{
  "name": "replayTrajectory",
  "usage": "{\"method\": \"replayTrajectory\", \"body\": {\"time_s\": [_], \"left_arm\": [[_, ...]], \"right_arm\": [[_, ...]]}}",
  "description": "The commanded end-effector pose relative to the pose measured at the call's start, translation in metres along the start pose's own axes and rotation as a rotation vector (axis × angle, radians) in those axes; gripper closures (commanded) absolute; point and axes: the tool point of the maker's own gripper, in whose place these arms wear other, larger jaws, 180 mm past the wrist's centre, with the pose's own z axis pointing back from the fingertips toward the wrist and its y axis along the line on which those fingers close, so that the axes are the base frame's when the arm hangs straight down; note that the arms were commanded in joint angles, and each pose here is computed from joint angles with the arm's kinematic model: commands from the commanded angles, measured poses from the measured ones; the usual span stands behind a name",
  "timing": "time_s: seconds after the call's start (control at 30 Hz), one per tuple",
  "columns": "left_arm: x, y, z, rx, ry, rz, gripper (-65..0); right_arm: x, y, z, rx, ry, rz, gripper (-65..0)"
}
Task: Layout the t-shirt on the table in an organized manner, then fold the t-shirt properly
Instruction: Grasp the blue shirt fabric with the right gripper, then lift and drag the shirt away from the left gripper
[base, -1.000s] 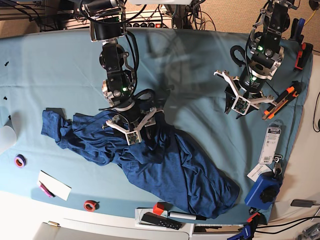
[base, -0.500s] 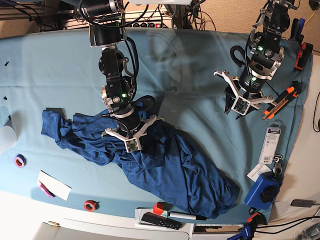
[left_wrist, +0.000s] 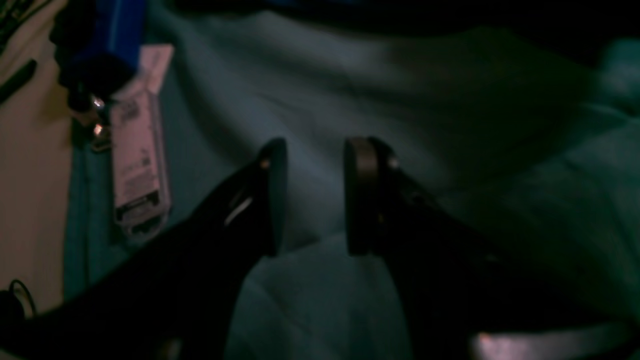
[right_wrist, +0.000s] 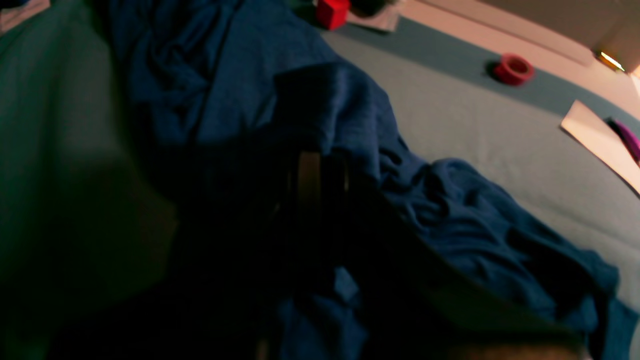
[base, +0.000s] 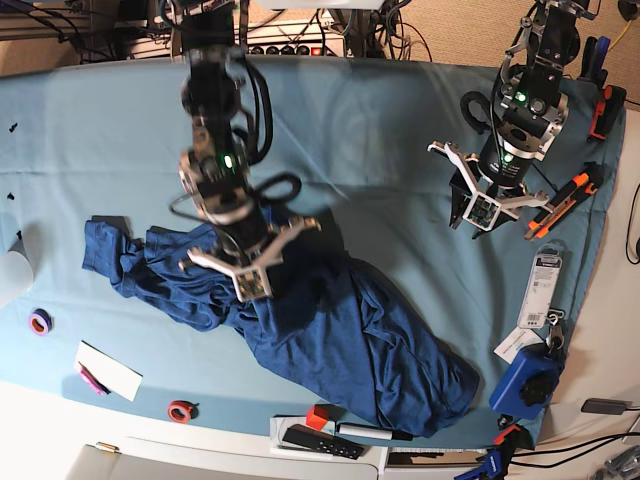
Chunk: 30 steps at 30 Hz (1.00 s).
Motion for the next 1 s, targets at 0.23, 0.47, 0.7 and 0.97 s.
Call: {"method": "replayTrajectory", "body": {"time_s": [0.23, 0.47, 0.7, 0.97], "left_arm": [[0.013, 0.006, 0.001, 0.013, -0.047, -0.015, -20.4], [0.013, 0.006, 0.001, 0.013, -0.046, -0.015, -20.4], [0.013, 0.007, 0.001, 0.014, -0.046, -0.017, -20.4], [0.014, 0.008, 0.0, 0.015, -0.048, -0.018, -20.4]], "right_arm": [[0.0, -0.012, 0.064, -0.006, 0.045, 0.076, 0.0], [-0.042, -0.028, 0.115, -0.048, 0.219, 0.235, 0.0], [-0.088, -0.061, 0.144, -0.147, 0.421, 0.443, 0.0], [-0.123, -0.091, 0.182, -0.236, 0.618, 0.589, 0.0]]}}
